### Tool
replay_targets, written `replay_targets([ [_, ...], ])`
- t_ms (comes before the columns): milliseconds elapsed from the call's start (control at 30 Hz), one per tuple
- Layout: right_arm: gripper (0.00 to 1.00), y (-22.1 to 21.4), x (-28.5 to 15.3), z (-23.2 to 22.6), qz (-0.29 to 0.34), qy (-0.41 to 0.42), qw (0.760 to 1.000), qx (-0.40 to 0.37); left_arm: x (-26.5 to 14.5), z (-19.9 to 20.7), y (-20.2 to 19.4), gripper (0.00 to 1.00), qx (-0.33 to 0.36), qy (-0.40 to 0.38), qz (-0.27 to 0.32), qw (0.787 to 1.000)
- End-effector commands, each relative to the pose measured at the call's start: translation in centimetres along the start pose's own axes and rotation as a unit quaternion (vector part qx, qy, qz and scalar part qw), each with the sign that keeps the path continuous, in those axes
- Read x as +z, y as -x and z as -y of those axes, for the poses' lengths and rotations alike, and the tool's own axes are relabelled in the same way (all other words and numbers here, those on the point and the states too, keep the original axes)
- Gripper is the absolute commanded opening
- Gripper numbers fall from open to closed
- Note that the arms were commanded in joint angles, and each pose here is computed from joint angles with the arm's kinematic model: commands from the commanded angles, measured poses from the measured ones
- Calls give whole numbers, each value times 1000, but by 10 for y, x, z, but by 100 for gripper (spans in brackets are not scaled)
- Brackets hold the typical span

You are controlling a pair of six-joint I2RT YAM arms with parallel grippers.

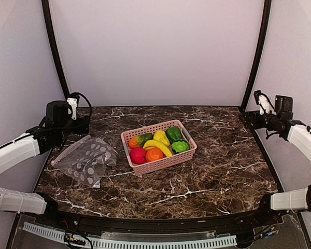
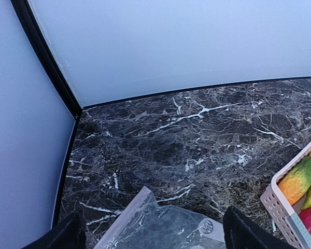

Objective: Place the food in the zip-top bag and seal the zipper
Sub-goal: Adjust the bin at the corner of the board.

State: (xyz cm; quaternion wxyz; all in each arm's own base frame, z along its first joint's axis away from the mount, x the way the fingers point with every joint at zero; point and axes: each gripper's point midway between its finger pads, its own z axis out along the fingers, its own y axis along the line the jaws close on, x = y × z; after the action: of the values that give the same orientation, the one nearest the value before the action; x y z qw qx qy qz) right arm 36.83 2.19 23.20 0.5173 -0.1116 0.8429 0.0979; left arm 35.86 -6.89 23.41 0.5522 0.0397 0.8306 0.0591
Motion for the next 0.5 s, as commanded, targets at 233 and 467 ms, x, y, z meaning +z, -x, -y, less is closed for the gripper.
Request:
replay_targets([
  [233,90,-21,6,-52,1,104,988,-110,-4,76,-9,77,36,-186,-10,982],
  [467,83,-28,23,-136,-34,231,954,-186,-3,132,-45,82,63,-276,-103,953],
])
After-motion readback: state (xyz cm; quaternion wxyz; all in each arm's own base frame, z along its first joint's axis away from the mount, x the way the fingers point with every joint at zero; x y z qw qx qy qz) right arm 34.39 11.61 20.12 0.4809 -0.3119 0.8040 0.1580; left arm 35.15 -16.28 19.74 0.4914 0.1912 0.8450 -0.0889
